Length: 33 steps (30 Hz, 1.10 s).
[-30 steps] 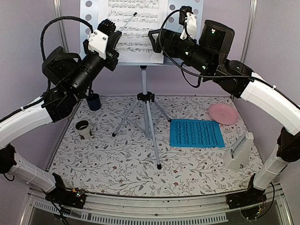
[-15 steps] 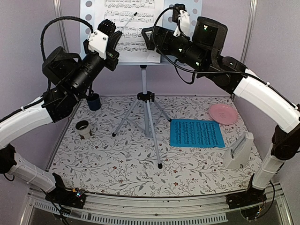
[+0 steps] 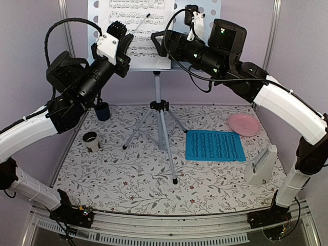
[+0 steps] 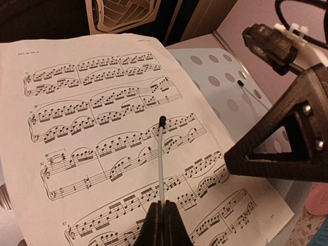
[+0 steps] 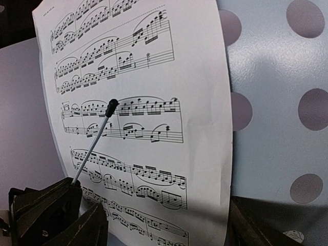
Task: Set up the instrument practice props
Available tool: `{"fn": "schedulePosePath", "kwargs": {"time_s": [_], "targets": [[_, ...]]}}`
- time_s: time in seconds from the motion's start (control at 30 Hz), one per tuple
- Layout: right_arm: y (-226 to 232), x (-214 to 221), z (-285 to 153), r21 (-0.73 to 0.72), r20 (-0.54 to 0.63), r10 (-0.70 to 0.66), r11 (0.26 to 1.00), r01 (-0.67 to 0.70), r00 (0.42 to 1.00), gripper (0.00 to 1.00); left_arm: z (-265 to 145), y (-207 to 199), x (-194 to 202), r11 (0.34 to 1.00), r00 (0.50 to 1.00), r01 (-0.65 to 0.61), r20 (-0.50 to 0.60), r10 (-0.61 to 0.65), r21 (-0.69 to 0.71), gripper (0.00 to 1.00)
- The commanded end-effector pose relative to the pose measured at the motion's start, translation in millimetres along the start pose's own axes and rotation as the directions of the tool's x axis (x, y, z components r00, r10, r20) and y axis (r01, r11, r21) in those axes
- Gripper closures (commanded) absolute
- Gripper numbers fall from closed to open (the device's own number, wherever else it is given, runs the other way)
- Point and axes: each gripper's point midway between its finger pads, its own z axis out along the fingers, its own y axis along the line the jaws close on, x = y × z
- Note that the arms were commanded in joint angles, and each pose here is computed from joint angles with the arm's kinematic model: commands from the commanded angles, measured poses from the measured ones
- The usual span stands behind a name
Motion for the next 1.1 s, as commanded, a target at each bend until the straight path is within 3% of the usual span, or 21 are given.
{"fn": "schedulePosePath", "kwargs": {"time_s": [0.0, 0.57, 0.9, 1.07], "targets": [[8.3, 5.7, 6.7, -0.04, -0.009, 0.019, 0.999, -0.019, 1.0, 0.2, -0.7, -1.7, -10.7, 1.0, 0.999, 0.023, 0.042, -0.023, 0.002, 1.0], [17.5, 2.8, 5.5, -0.092, -0.003, 0.031, 0.995, -0.031, 1.0, 0.2, -1.4, -0.7, -9.8, 1.0, 0.999, 0.025, 0.036, -0.025, -0.002, 1.0], [13.4, -2.1, 1.7, -0.072, 0.012, 0.024, 0.997, -0.024, 1.0, 0.18, -12.5, 4.9, -12.9, 0.999, 0.998, 0.044, 0.039, -0.044, -0.009, 0.74], [15.0, -8.6, -2.9, -0.081, 0.027, 0.019, 0.997, -0.016, 0.999, 0.16, -19.5, 1.8, -15.9, 0.999, 0.998, 0.046, 0.047, -0.047, 0.006, 0.54]]}}
